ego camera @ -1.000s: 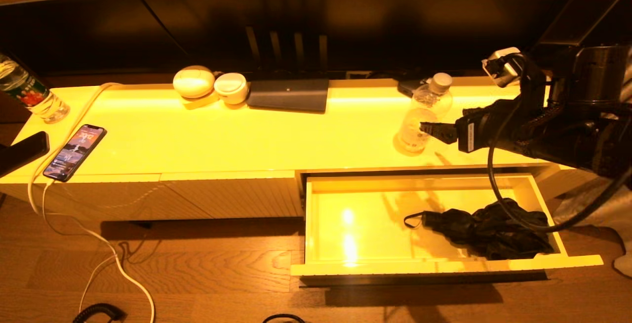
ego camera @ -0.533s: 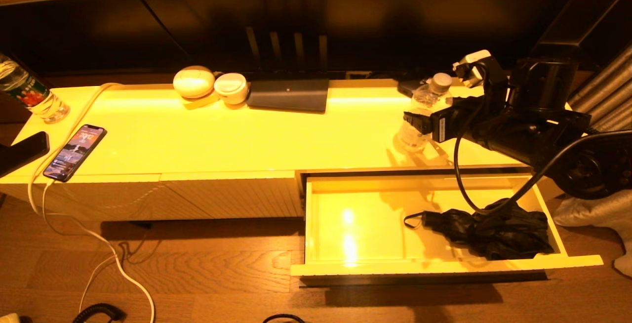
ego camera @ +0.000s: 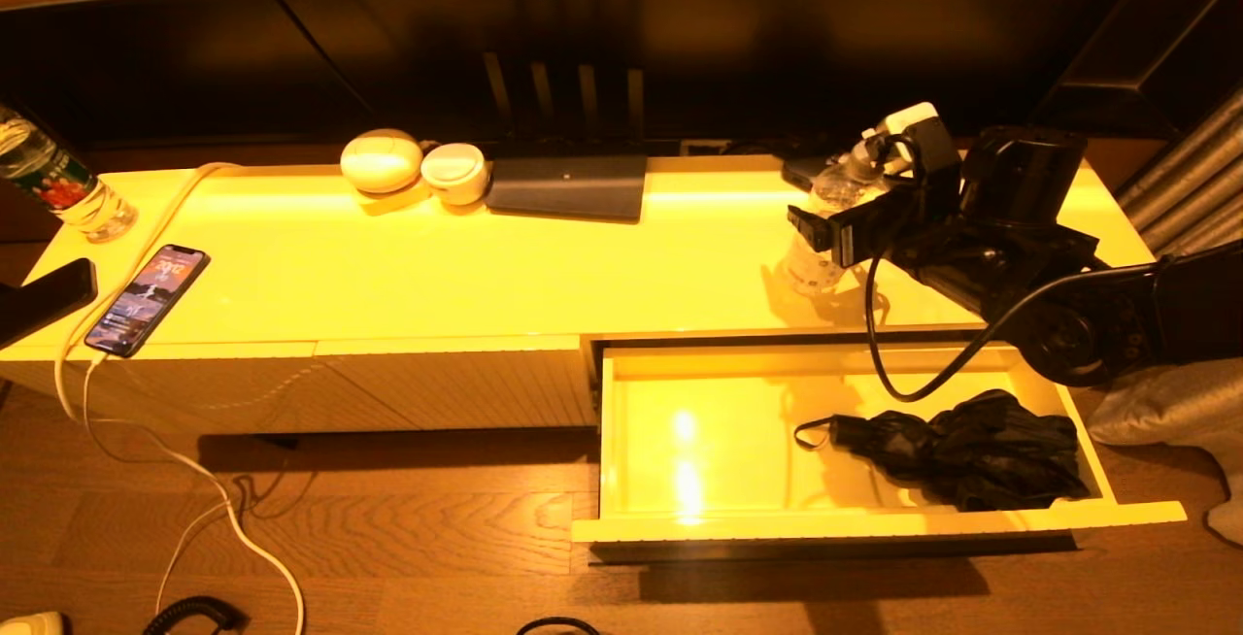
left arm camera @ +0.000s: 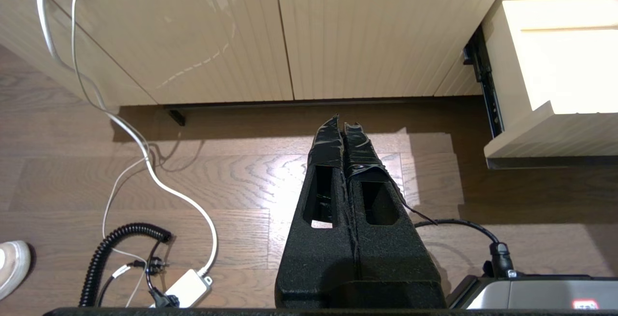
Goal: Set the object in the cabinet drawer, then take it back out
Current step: Put the mineral water in the drawer
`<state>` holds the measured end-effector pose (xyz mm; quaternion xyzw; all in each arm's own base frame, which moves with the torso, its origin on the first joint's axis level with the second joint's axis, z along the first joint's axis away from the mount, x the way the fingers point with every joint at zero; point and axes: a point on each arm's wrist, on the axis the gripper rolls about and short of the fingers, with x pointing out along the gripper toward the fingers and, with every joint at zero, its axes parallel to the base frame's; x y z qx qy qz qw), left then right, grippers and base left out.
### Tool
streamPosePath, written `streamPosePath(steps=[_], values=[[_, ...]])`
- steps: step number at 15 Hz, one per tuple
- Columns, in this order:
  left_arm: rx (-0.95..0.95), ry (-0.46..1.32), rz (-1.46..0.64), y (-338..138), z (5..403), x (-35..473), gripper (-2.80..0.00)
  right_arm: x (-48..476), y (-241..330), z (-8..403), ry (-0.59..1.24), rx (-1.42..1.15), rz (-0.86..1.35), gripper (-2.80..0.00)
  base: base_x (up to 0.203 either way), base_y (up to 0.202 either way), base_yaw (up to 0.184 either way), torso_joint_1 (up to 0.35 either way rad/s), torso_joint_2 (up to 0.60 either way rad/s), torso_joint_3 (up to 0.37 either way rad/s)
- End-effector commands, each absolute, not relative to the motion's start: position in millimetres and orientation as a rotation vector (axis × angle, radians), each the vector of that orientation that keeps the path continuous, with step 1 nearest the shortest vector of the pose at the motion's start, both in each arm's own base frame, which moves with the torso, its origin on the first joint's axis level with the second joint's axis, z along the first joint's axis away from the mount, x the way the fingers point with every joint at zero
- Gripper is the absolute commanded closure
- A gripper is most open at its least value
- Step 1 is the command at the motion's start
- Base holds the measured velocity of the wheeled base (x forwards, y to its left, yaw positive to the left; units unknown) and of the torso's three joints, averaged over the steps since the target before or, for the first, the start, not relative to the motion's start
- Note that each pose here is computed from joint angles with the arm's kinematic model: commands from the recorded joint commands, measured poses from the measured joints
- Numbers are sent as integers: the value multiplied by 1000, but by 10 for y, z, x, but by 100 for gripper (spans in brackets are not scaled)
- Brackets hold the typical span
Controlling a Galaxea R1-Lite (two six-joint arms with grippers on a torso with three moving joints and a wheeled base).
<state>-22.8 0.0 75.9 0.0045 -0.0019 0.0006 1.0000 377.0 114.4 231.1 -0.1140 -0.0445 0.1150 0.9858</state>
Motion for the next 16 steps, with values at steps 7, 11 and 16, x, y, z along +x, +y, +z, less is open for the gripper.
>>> streamPosePath(steps=[7,11,16], values=[[9,-3,2,0,755,-227,0,3979,1214,2348,-170,-254,171,-280,0,0,0,0,0,0],[9,-3,2,0,755,-227,0,3985,1300,2372,-210,-244,181,-280,0,0,0,0,0,0],[9,-3,2,0,755,-227,0,3979,1398,2356,-217,-243,151,0,0,0,0,0,0,0]])
